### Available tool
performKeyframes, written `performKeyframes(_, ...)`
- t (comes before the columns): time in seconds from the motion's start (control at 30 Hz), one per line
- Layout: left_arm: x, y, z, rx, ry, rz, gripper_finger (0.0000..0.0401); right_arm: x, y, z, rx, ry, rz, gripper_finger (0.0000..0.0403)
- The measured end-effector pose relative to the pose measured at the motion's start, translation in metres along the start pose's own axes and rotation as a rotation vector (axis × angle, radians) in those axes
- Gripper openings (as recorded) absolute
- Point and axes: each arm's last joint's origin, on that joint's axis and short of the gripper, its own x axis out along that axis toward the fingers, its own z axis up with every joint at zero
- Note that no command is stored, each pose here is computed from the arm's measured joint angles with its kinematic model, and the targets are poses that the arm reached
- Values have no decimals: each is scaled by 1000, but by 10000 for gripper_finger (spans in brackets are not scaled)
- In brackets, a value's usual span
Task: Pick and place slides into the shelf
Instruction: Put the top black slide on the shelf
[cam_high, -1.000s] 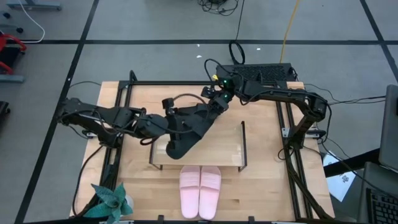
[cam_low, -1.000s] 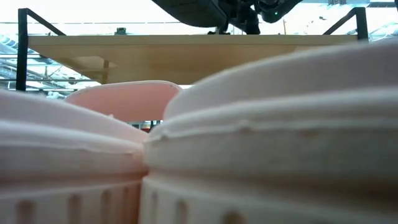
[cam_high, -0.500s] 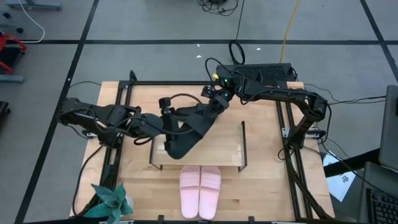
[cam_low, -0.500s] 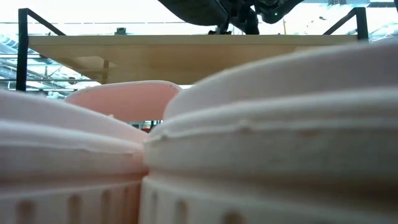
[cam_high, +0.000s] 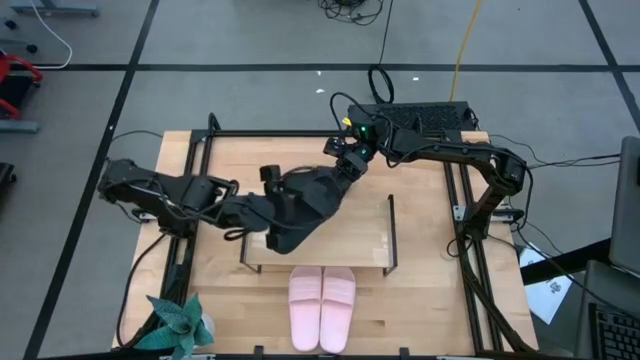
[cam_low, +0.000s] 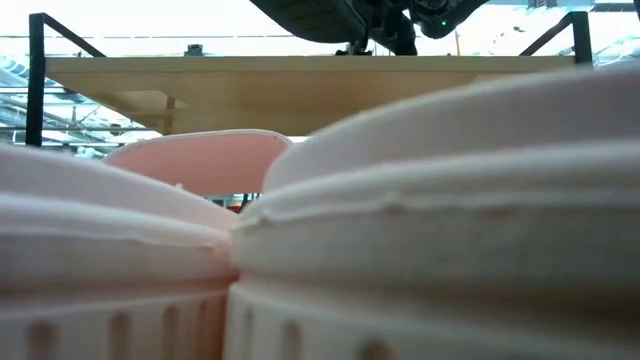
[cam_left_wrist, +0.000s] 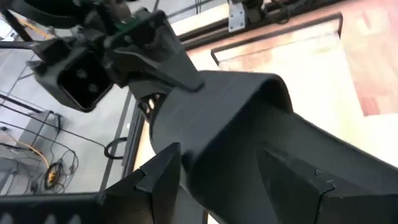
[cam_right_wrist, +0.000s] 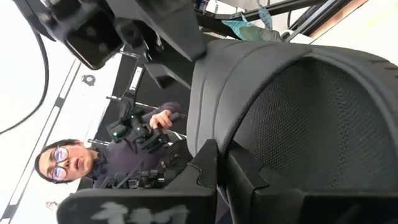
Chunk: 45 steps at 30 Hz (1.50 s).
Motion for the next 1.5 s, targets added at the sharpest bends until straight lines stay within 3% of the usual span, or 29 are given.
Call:
performKeyframes(0.23, 12, 3, 0, 13, 32, 95, 211, 8, 1, -3, 5, 20, 7, 2)
performKeyframes(0.8, 18, 3, 8, 78, -33, 73, 205, 16, 4, -5, 27, 36, 16, 2)
performKeyframes(0.9, 24, 1, 8, 78, -29, 49, 169, 16, 6, -4, 19, 32, 23, 2)
performKeyframes(1.07, 28, 0, 7, 94, -9, 28, 47, 16, 6, -3, 20, 15, 14, 2)
performKeyframes(1.13, 30, 0, 6, 95, 3, 44, 15, 16, 5, -3, 19, 16, 14, 2)
performKeyframes(1.5, 19, 1, -3, -4, 66, 154, 2, 16, 5, -2, 2, -11, 4, 39)
